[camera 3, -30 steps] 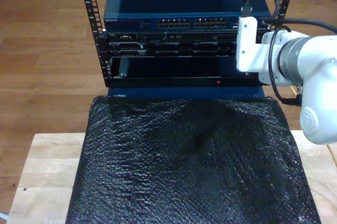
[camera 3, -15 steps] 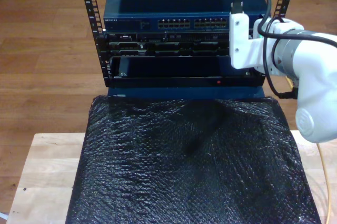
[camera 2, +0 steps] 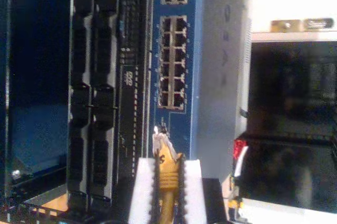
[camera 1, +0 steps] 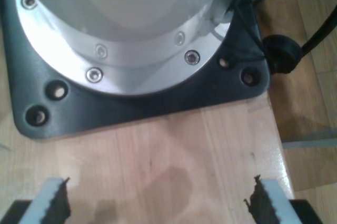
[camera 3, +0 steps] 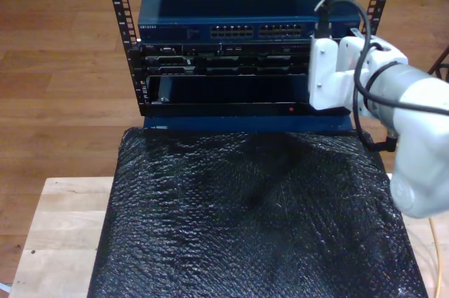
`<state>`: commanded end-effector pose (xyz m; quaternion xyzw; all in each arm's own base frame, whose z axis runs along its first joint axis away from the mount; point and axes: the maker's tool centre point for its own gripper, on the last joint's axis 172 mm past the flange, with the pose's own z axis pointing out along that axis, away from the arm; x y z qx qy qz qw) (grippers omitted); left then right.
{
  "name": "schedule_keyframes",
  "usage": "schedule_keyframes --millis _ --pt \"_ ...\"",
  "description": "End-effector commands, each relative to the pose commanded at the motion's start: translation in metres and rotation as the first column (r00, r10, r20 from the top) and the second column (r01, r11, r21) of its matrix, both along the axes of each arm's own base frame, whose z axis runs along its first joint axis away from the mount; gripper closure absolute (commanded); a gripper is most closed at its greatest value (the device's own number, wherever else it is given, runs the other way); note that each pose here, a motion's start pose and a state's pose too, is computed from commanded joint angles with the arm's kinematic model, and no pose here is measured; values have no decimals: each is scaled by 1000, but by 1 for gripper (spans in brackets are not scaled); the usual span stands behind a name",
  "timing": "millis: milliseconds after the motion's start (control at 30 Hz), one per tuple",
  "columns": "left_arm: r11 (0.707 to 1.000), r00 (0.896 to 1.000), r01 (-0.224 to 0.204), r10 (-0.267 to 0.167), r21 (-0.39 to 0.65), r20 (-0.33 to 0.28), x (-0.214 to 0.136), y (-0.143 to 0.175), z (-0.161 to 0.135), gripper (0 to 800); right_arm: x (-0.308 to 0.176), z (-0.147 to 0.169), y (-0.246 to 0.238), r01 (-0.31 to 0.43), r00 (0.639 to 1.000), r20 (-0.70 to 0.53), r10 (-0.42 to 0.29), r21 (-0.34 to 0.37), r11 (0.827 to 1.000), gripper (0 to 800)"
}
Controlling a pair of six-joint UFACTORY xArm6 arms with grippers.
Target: Grab the cable and plug it in
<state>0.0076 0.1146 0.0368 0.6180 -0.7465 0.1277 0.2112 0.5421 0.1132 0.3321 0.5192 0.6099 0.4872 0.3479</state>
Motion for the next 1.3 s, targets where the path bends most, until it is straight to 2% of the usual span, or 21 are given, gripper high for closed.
schedule_keyframes --millis 733,900,1000,1133,1300 --pt "1000 1000 0 0 0 0 0 0 0 0 31 -28 6 -12 997 73 8 59 998 800" --pt "1000 1000 0 0 0 0 0 0 0 0 42 -22 9 -21 993 120 12 76 997 800" --pt "1000 1000 0 0 0 0 0 0 0 0 48 -12 5 -6 984 177 -14 107 994 800" --pt "1000 1000 0 0 0 0 0 0 0 0 56 -21 28 -30 980 201 3 127 991 800" --pt "1000 1000 0 0 0 0 0 0 0 0 69 -30 35 -3 977 211 -29 150 989 800"
